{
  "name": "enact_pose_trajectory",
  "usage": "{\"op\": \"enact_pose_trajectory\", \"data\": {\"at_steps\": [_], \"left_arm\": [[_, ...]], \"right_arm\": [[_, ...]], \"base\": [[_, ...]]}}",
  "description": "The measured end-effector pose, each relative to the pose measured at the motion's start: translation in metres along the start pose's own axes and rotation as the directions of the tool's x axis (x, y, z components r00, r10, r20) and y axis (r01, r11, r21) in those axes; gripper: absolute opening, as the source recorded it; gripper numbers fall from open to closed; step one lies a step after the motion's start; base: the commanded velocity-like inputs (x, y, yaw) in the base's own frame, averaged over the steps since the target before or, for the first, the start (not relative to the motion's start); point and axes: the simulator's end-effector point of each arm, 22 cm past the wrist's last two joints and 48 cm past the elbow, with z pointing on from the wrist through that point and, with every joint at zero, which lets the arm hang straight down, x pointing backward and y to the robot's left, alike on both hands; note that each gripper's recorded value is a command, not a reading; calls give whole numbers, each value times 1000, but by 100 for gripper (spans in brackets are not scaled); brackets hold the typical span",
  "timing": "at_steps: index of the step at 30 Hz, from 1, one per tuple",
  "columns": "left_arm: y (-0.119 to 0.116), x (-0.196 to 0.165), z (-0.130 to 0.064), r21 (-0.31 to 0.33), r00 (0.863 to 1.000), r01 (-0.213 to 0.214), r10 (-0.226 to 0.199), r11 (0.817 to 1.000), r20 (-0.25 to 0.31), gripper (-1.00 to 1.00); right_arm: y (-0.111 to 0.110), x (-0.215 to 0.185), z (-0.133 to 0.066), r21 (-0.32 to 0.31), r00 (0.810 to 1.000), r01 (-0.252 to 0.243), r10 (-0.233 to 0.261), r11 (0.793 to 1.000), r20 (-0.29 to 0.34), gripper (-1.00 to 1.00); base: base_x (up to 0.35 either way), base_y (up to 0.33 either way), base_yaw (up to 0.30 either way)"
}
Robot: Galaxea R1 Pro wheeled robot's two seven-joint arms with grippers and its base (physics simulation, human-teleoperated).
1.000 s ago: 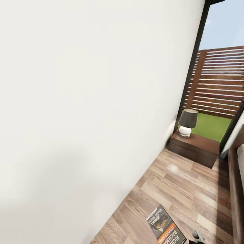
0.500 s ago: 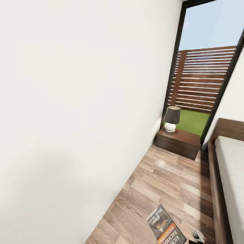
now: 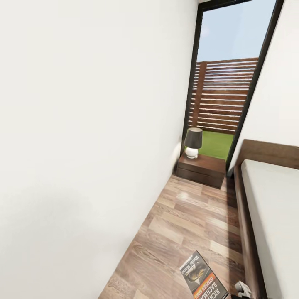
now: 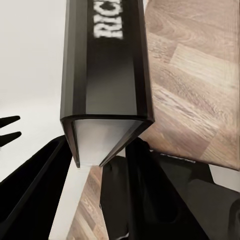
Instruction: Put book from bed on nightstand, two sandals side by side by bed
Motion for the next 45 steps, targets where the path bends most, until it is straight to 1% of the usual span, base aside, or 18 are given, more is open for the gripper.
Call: {"op": "enact_pose_trajectory", "data": {"at_steps": [9, 16, 33, 45], "left_arm": [[-1, 2, 1, 1, 1000, 3, -3, 1000, -4, 100], [0, 3, 1, 2, 1000, 4, -4, 1000, -7, 100], [-1, 6, 2, 3, 1000, 7, -7, 1000, -14, 100], [-1, 8, 3, 4, 1000, 9, -9, 1000, -19, 100]], "right_arm": [[-1, 1, 1, 1, 1000, -2, 2, 1000, -3, -100], [-2, 2, 1, 2, 1000, -5, 5, 1000, -6, -100], [-4, 4, 2, 4, 1000, -10, 10, 1000, -12, -100], [-5, 5, 3, 4, 1000, -16, 16, 1000, -11, -100]], "base": [[308, 0, -264], [217, 0, -265], [26, 3, -266], [247, 125, -266]]}}
